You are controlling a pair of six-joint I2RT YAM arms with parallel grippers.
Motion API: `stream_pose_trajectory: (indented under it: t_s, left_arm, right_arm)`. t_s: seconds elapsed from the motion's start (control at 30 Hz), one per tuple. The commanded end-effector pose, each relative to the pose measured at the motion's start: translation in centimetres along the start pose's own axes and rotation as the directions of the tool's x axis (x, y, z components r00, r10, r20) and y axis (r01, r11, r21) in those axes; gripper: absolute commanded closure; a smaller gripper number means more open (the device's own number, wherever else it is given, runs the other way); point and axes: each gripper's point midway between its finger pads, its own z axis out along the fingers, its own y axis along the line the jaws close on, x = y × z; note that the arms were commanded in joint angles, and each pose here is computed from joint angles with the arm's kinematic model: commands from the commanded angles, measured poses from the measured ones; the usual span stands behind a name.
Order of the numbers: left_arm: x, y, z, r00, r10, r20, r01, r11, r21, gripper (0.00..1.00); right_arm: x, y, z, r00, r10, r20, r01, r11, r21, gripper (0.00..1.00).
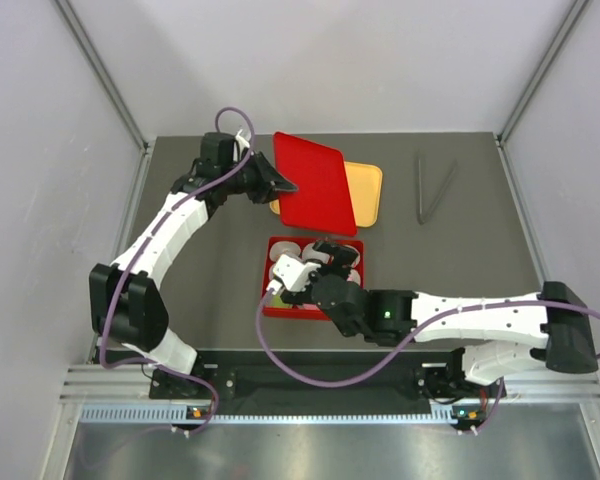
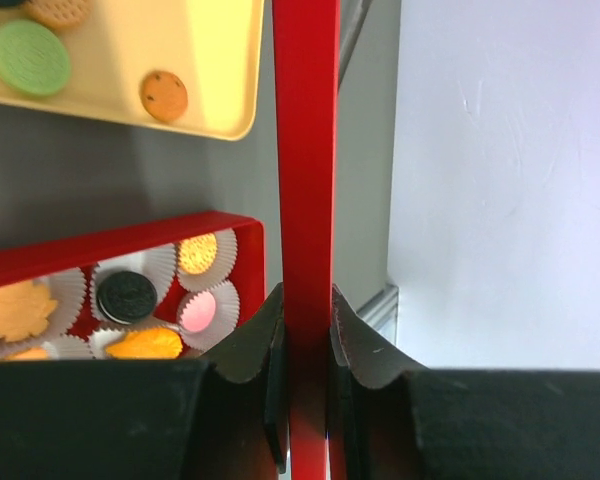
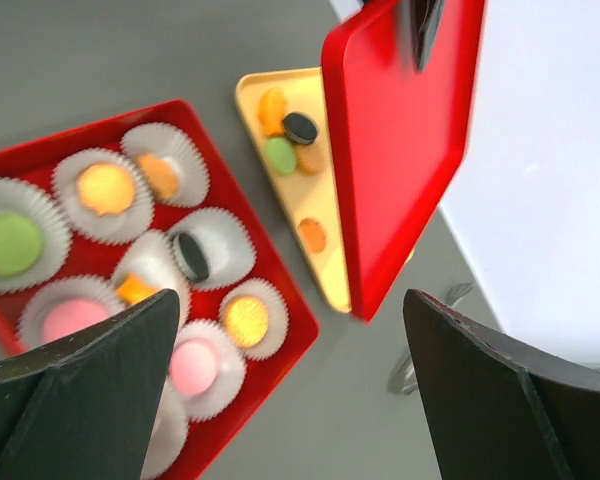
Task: Pack the cookies
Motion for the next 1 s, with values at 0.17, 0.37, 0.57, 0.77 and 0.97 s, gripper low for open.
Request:
stream_pose_trajectory:
  t_s: [0.17, 0.37, 0.57, 0.77, 0.97]
  left_arm:
    - [0.5, -2.6, -1.7, 1.0, 0.017, -0.01, -0.016, 0.992, 0.125, 1.0]
    - [1.2, -2.9, -2.3, 1.0, 0.011, -0.024, -0.008, 0.988, 0.153, 1.0]
    - [1.7, -4.0, -3.2, 0.999, 0.006, -0.032, 0.0, 0.98, 0.198, 1.0]
    - [1.9, -4.3, -3.5, 0.999, 0.011, -0.04, -0.002, 0.978, 0.21, 1.0]
    - [1.4, -5.0, -3.8, 0.999, 0.034, -0.015, -0.03, 0.974, 0.224, 0.85]
  right_arm:
    - [0.0, -3.1, 4.3, 0.996, -0.089, -0.023, 0.092, 0.98, 0.175, 0.07]
    - [0.7, -4.4, 6.6, 0.994, -0.099, -0.035, 0.105, 0.967, 0.234, 0.09]
    - [1.6, -5.4, 7.4, 0.99, -0.124, -0.062, 0.138, 0.938, 0.317, 0.19]
    - [1.0, -7.7, 6.2, 0.993, -0.104, -0.051, 0.116, 0.907, 0.404, 0.59]
    - [-0.4, -9.5, 4.9, 0.996, -0.08, -0.046, 0.092, 0.89, 0.446, 0.99]
